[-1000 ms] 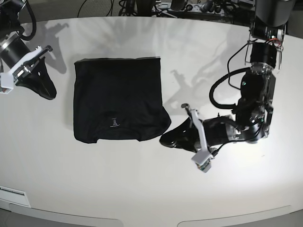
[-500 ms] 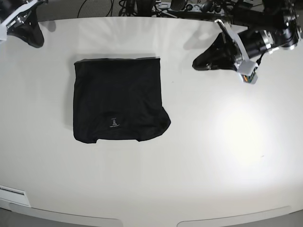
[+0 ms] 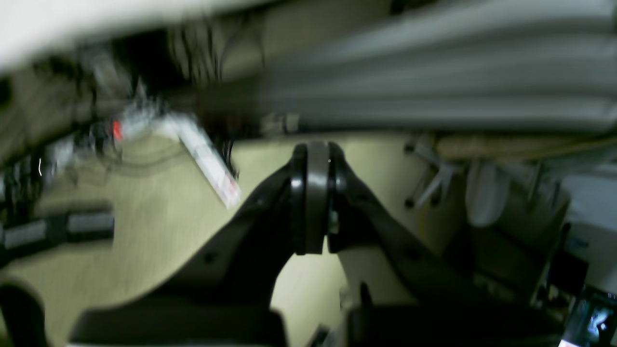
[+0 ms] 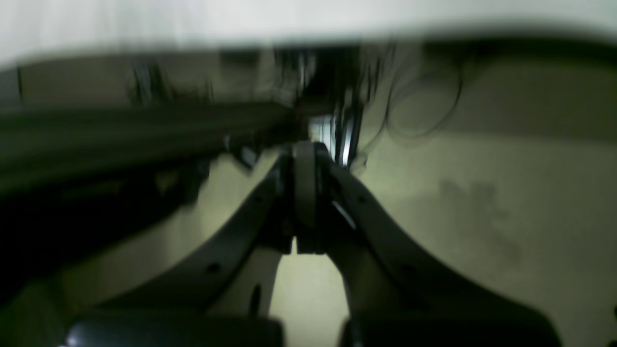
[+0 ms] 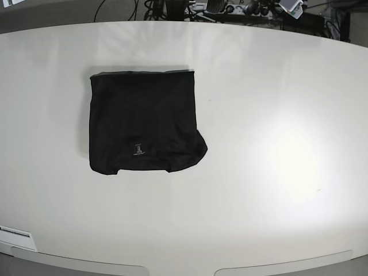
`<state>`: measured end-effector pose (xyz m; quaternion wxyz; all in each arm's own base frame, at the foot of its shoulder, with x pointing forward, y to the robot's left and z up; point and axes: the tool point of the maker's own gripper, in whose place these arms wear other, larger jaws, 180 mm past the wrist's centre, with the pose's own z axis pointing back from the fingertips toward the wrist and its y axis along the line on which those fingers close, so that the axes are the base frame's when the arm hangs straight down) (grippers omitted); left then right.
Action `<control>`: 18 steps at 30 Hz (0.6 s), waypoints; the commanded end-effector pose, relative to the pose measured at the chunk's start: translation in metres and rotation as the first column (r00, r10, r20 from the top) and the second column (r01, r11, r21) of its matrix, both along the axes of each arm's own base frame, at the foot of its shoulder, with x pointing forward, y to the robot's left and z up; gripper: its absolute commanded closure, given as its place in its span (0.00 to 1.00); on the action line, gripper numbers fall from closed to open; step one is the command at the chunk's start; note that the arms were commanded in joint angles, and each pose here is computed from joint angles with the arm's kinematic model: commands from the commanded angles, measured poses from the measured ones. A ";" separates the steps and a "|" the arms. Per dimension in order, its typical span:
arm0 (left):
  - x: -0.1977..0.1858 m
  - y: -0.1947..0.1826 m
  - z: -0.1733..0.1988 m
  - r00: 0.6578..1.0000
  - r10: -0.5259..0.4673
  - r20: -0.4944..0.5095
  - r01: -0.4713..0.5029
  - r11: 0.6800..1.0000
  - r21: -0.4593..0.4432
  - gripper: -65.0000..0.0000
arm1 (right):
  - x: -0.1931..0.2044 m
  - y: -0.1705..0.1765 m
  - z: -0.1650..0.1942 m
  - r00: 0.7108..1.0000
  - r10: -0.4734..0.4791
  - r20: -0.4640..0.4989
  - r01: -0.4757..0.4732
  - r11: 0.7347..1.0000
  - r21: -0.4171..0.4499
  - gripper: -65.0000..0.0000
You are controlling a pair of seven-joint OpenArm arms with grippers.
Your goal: Fold the T-shirt properly
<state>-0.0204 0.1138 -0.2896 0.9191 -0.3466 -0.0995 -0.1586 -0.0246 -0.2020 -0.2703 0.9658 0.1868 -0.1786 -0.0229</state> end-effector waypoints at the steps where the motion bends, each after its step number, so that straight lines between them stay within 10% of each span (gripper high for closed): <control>1: 0.003 -0.001 0.005 1.000 -0.012 0.026 0.012 1.000 -0.009 1.00 | -0.006 0.001 -0.002 1.000 -0.013 -0.019 0.014 0.999 0.030 1.00; 14: -0.040 0.057 -0.180 0.910 0.226 -0.348 -0.199 0.974 0.111 1.00 | -0.065 0.013 -0.159 0.961 -0.012 -0.275 0.037 0.996 0.086 1.00; 18: -0.033 0.067 -0.240 0.928 0.255 -0.270 -0.205 0.958 0.201 1.00 | -0.063 0.016 -0.211 0.963 0.008 -0.269 0.005 0.999 0.048 1.00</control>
